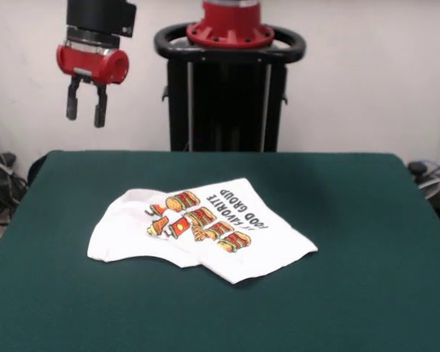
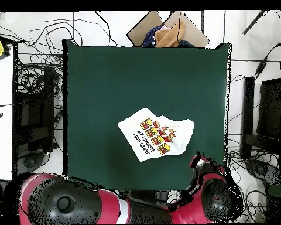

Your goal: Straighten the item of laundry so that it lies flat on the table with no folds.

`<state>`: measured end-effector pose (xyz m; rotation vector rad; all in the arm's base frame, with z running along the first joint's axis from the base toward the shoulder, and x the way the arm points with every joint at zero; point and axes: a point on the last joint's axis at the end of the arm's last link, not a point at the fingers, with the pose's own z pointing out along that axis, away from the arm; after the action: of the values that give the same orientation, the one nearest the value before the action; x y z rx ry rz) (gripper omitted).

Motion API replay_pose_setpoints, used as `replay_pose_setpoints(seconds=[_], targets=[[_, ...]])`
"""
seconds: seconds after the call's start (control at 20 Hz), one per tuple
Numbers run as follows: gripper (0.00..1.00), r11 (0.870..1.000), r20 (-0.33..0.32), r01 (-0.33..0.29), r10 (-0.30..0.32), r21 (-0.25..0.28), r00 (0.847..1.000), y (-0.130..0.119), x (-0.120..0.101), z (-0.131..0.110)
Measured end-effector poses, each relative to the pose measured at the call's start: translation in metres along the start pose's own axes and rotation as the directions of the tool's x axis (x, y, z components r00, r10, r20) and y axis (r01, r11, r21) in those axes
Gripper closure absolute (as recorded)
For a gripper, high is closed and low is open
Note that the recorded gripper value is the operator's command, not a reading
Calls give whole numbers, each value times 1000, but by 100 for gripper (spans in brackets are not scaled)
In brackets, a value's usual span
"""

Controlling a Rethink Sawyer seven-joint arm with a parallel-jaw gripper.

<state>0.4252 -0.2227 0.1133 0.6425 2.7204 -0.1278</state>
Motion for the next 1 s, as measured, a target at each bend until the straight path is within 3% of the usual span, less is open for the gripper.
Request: replay_pose_setpoints(seconds=[0.15, 0.2, 0.4, 0.65, 1.0], targets=[[0, 999, -53, 39, -39, -2, 998, -1, 2, -3], [0, 996, -118, 90, -91, -11, 989, -3, 5, -8], [0, 986, -199, 162, -167, -39, 966, -3, 3, -22], [0, 982, -208, 181, -188, -50, 960, -4, -4, -34], [0, 984, -157, 178, -175, 4, 972, -3, -16, -47]])
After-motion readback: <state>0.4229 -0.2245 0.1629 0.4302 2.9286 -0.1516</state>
